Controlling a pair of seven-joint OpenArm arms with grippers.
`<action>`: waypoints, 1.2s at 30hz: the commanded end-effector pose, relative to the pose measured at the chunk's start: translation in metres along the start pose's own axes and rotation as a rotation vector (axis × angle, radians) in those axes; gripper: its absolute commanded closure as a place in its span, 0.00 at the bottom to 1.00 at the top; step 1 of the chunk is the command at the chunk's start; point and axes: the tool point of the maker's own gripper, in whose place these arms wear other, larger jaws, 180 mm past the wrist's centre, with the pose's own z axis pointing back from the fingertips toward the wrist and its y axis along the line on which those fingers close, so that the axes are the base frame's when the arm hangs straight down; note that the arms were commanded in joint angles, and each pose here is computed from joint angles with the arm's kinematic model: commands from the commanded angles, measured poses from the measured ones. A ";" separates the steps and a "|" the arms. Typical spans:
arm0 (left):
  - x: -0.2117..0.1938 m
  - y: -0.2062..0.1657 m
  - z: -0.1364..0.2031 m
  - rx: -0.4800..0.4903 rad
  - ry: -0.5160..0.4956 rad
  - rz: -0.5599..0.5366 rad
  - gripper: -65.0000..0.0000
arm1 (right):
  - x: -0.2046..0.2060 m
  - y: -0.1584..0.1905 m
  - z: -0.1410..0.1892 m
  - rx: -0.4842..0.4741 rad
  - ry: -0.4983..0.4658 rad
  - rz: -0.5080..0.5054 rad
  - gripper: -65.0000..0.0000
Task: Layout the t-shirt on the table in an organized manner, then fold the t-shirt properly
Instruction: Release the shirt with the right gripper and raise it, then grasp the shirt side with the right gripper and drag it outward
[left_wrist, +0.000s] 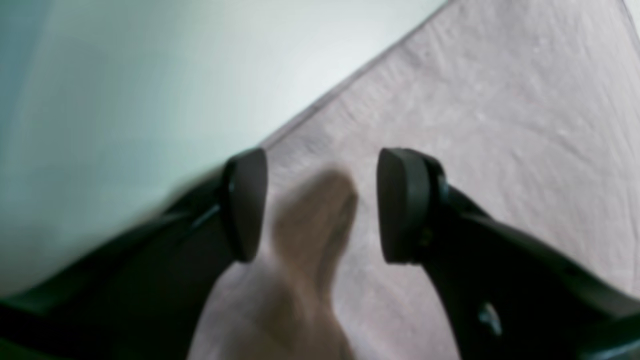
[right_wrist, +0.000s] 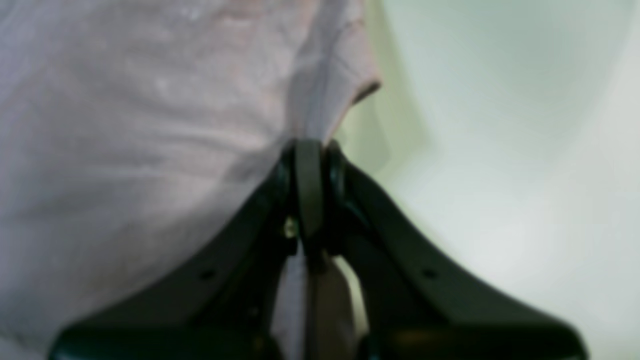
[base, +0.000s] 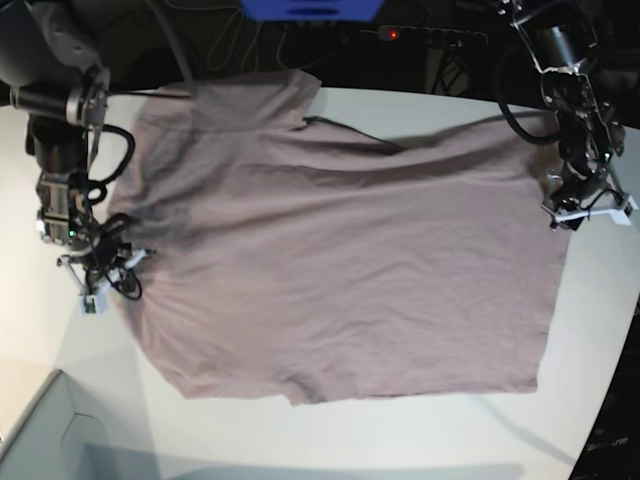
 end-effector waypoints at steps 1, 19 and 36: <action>0.020 -0.005 0.001 -0.017 -0.051 -0.009 0.47 | 0.007 -0.012 0.008 -0.025 -0.028 0.031 1.00; 0.008 0.011 0.005 0.011 -0.028 -0.019 0.47 | -0.030 0.082 0.134 0.080 -0.170 0.271 1.00; 0.011 0.011 0.006 0.009 -0.035 -0.023 0.47 | -0.033 0.135 0.170 0.326 -0.172 0.389 0.52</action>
